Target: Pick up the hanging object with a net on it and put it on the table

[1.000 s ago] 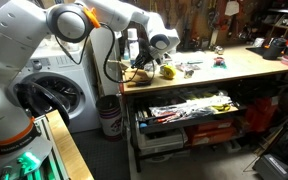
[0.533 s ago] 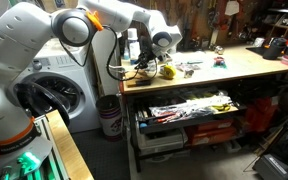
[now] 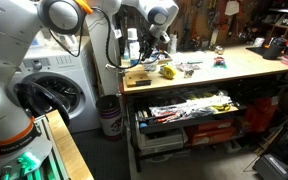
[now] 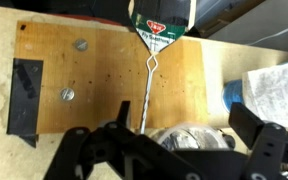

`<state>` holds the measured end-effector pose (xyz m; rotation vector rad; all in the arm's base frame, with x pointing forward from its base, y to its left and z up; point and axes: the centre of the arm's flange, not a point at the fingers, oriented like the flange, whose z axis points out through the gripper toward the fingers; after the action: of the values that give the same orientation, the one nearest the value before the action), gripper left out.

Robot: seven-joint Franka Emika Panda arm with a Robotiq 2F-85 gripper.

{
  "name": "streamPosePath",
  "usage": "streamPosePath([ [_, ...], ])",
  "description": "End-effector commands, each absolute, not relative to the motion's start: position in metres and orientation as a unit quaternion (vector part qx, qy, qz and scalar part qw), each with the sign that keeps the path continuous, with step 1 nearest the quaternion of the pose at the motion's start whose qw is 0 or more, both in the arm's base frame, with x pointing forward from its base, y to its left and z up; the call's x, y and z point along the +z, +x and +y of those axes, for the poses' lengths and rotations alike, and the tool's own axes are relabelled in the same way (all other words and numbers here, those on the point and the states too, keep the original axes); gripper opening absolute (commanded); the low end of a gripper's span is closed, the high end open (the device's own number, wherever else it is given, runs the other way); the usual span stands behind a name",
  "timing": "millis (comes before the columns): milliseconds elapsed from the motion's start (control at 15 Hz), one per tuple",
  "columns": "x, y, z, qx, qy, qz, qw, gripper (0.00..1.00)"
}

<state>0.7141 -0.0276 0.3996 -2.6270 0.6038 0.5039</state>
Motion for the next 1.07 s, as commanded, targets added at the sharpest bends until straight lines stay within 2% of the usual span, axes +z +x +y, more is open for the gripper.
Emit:
streamPosePath([
  [0,0.449,0.660,-0.018,0.099,-0.963,0.205,0.142,1.00],
  [533,0.528,0.601,-0.037,-0.096,-0.954,0.282,0.040,1.00],
  [733,0.537,0.571,-0.047,-0.075,-0.931,0.357,0.012,1.00],
  [933,0.532,0.543,-0.055,-0.065,-0.909,0.409,-0.050,1.00],
  [1000,0.544,0.592,-0.058,-0.078,-0.923,0.377,-0.022,1.00],
])
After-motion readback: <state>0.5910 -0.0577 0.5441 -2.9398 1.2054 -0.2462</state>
